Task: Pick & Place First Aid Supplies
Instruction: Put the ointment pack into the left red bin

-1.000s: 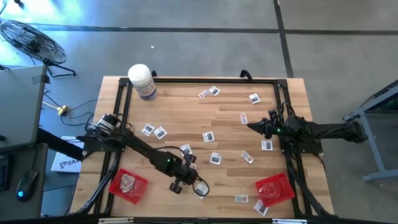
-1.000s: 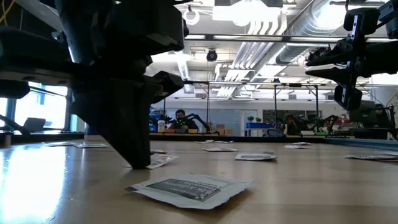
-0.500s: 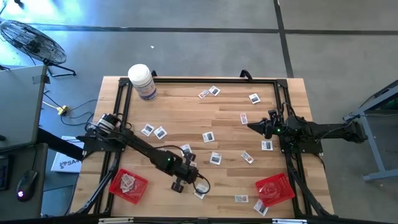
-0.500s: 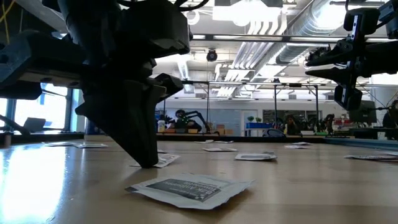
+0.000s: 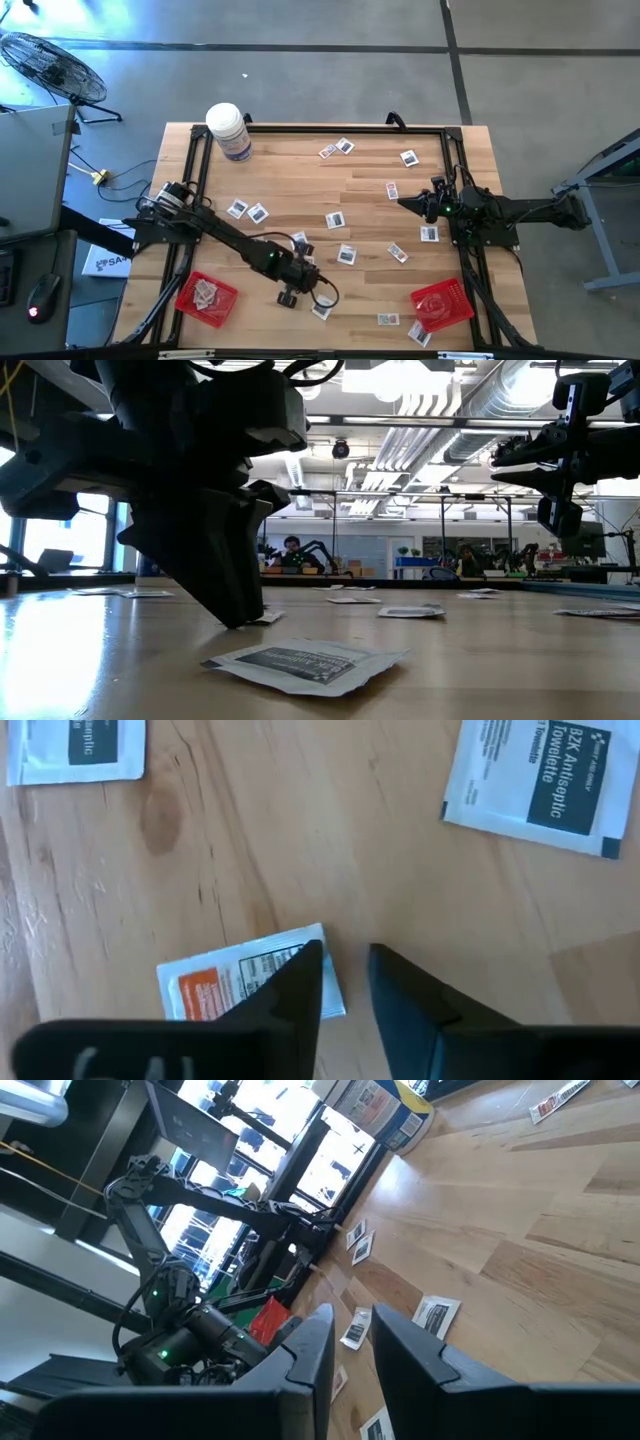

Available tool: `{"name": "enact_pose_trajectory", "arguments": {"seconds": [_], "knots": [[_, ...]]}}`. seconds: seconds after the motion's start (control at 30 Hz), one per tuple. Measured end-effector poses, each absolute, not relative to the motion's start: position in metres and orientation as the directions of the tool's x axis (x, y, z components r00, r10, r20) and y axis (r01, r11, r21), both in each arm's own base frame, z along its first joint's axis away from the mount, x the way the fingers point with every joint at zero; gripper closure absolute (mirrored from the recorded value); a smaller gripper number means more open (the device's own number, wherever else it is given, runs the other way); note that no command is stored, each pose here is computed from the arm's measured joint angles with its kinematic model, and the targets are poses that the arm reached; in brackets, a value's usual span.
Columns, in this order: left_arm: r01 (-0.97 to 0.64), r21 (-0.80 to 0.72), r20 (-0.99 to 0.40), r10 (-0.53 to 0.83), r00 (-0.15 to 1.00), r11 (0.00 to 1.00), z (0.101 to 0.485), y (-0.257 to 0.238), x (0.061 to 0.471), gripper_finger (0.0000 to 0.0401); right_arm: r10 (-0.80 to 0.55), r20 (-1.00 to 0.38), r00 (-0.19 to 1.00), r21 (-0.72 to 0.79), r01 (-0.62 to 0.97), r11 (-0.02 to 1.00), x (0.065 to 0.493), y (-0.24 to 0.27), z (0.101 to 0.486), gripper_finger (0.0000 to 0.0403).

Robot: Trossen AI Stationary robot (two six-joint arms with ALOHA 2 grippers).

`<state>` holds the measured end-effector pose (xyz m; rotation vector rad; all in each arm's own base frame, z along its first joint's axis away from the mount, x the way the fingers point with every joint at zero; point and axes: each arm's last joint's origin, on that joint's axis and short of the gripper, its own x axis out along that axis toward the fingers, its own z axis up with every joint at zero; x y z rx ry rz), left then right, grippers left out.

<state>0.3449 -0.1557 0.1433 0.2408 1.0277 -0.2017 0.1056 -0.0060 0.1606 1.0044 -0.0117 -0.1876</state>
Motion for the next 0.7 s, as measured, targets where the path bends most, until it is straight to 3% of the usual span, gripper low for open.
{"name": "enact_pose_trajectory", "arguments": {"seconds": [0.33,0.7], "knots": [[0.243,0.117,-0.828,-0.04,0.559,0.963,0.147,-0.157,0.349,0.0303,-0.162,-0.077,0.984,0.839,0.151,0.522,0.106,-0.006,0.161,0.0339],[0.102,0.076,-0.822,0.004,0.57,0.992,0.137,-0.153,0.355,0.0302,-0.162,-0.076,0.984,0.84,0.151,0.522,0.106,-0.006,0.161,0.0339]]}}
